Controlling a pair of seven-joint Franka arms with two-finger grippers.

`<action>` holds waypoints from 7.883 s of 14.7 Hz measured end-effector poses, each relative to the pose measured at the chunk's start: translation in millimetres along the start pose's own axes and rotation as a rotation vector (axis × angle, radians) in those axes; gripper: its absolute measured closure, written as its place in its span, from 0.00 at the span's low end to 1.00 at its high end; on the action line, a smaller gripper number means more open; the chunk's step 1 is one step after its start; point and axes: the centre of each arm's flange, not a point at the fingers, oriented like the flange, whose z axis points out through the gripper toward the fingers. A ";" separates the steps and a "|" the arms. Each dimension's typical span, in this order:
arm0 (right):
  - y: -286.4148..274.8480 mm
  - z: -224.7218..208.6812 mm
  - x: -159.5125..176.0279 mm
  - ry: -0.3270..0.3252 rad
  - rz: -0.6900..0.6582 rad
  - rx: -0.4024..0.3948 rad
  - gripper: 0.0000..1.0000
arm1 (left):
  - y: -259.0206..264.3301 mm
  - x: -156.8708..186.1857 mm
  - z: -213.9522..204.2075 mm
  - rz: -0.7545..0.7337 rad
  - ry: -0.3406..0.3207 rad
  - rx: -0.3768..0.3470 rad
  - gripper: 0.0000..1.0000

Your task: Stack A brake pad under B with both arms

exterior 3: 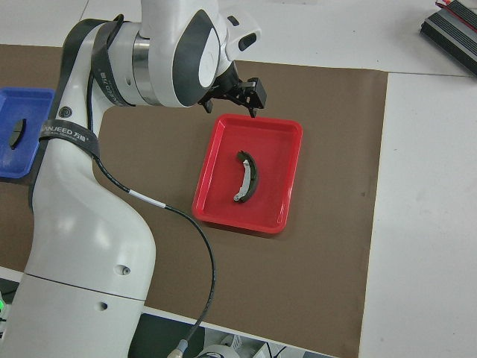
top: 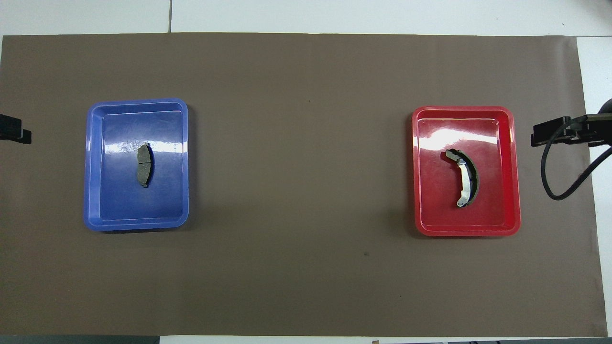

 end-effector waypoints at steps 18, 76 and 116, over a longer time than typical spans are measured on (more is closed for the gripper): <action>0.5 44.0 -7.5 0.006 -0.033 0.003 0.00 | 54.7 8.9 276.6 0.044 0.122 0.014 0.00; -162.9 223.2 16.6 0.004 -0.248 0.050 0.57 | 180.0 37.1 195.8 0.019 0.023 -0.060 0.00; -461.2 291.0 -21.4 0.075 -0.014 0.122 0.57 | 15.3 -8.1 -12.4 0.165 -0.093 -0.010 0.00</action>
